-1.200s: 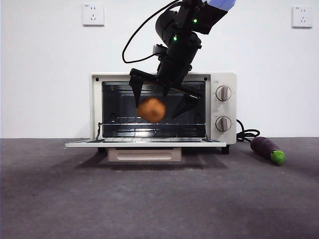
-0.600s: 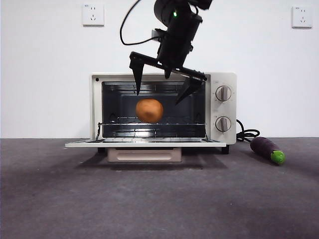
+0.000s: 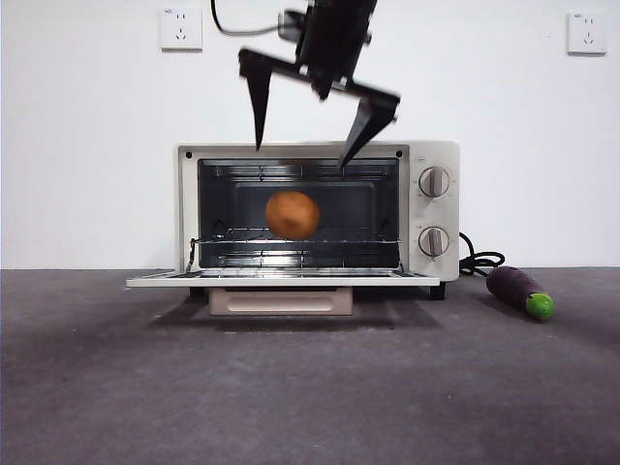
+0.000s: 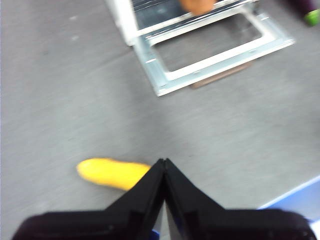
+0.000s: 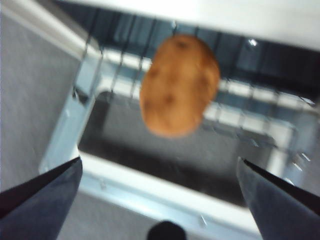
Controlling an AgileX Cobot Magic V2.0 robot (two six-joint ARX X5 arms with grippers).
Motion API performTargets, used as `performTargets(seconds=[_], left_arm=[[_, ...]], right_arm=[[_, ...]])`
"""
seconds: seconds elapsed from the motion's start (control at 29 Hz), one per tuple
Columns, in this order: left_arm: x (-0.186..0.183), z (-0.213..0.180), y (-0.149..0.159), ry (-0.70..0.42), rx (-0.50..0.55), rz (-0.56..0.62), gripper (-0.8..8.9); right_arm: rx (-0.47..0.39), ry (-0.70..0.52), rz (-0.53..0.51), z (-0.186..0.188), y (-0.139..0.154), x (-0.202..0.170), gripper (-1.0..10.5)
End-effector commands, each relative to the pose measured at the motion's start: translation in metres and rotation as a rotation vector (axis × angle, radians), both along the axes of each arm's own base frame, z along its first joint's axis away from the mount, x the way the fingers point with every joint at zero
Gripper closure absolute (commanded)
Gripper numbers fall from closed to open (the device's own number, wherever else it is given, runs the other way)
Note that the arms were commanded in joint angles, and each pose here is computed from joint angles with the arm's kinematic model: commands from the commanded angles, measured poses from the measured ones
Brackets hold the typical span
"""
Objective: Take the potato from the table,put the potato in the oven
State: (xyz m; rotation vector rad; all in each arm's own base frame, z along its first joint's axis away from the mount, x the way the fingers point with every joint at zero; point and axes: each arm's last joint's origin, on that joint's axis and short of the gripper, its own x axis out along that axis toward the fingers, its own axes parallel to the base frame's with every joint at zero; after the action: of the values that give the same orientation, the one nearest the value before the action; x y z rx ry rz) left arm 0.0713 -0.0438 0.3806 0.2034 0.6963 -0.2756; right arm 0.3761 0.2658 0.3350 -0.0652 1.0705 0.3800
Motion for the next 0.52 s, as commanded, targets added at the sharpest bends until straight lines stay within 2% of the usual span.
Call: performTargets(seconds=[0.03,0.1,0.24,0.28,0.34,0.38,0.52], left_arm=[[0.002,-0.003,0.000,0.008,0.056,0.027,8.19],[0.006,-0.005,-0.002,0.026,0.084,0.037,8.19],[0.018,-0.010,-0.012,0.075,0.125,0.035,8.19],[0.023,-0.011,-0.015,0.085,0.133,0.035,8.19],[0.033,-0.014,-0.023,0.104,0.147,0.036,8.19],[0.038,-0.016,-0.026,0.115,0.150,0.037,8.19],[0.056,-0.022,-0.039,0.161,0.122,-0.015,8.19]], right_arm=[[-0.093,0.009,0.075,0.010,0.002,-0.013,3.8],[-0.067,-0.035,0.102,0.031,0.001,-0.027,3.9],[0.022,-0.164,0.173,0.092,-0.007,-0.080,5.9],[0.042,-0.204,0.197,0.108,-0.012,-0.094,6.7],[0.085,-0.290,0.243,0.140,-0.026,-0.126,9.2],[0.109,-0.331,0.260,0.155,-0.035,-0.142,9.5],[0.205,-0.451,0.284,0.197,-0.072,-0.195,9.5]])
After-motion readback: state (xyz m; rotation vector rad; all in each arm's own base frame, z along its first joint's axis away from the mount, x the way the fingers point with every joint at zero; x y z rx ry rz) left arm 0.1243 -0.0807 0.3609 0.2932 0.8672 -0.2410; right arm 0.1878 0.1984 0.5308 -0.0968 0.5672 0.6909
